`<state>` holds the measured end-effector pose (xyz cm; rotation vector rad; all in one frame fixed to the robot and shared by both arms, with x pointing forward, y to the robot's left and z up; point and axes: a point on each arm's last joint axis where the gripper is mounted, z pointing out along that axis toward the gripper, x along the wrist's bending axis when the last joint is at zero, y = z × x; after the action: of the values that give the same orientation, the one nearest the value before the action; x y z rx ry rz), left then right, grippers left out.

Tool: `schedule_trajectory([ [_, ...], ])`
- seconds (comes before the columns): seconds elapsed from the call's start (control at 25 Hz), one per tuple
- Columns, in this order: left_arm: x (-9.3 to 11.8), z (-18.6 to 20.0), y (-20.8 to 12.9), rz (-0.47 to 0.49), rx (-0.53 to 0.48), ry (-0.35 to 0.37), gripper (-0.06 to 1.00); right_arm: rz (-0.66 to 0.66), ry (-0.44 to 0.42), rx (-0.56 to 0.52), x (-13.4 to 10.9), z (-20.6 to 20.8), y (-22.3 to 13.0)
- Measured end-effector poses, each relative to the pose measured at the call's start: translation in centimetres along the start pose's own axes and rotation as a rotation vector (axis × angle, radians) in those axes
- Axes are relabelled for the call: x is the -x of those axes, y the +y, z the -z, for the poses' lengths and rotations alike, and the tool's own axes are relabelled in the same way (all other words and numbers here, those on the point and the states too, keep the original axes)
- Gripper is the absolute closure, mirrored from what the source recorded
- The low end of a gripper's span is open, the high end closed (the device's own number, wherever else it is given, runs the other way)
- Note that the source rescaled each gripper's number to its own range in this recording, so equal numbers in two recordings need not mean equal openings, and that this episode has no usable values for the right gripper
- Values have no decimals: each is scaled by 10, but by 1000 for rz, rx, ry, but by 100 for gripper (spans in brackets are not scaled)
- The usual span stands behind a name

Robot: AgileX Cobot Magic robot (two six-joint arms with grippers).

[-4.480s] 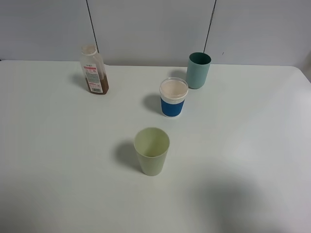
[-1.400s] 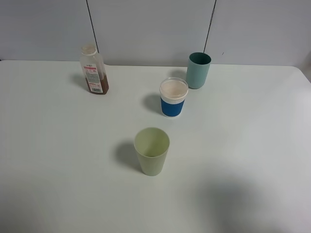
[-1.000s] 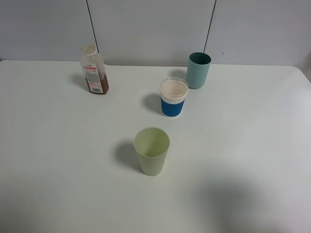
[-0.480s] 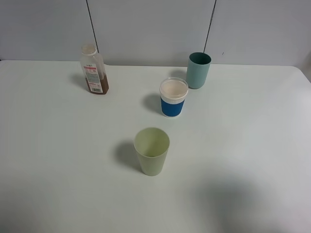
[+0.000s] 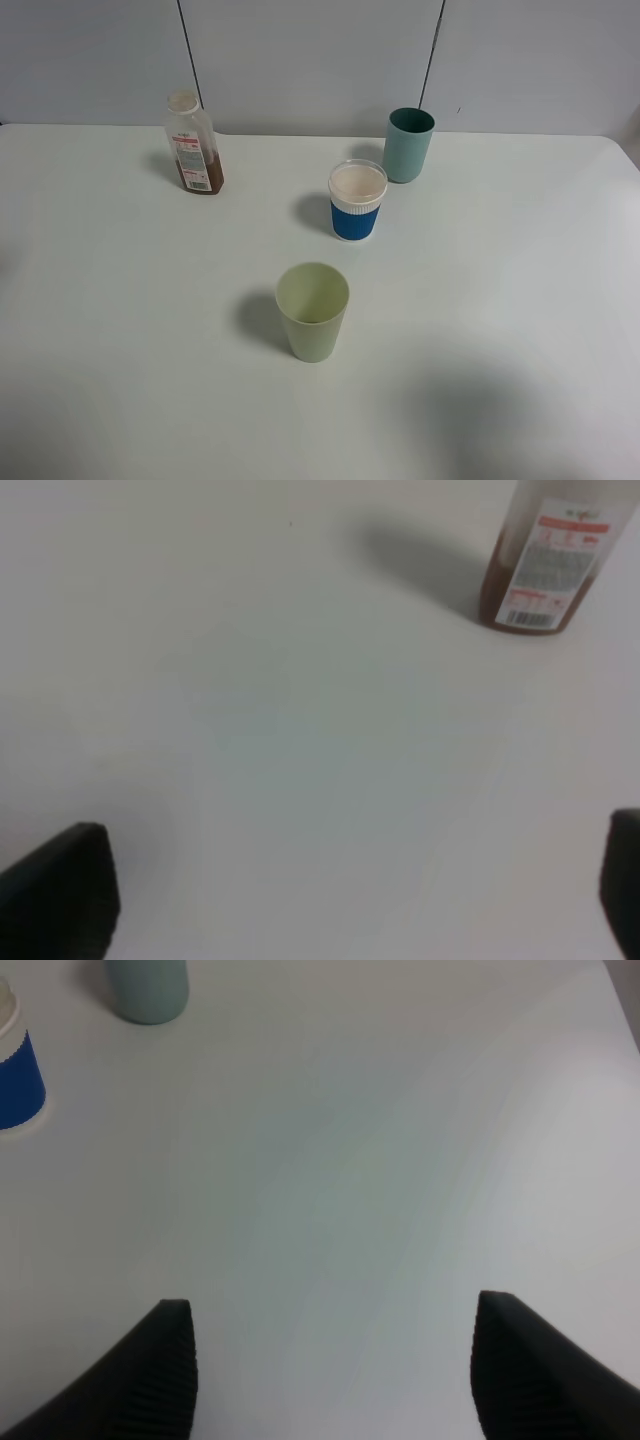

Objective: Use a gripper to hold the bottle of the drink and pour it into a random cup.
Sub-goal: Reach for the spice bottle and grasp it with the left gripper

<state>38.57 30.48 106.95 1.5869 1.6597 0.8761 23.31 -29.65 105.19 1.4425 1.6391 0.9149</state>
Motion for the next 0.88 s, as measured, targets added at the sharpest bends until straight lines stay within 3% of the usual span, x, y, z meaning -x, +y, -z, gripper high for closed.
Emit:
schedule_trajectory([
  [0.4,20,-33,2,-110,-37,-89,-1,0,0,0,0,0,0],
  [0.64,24,-60,-2,-157,-99,-92,-1,0,0,0,0,0,0],
  [0.88,25,-82,-3,-229,-99,-83,-1,0,0,0,0,0,0],
])
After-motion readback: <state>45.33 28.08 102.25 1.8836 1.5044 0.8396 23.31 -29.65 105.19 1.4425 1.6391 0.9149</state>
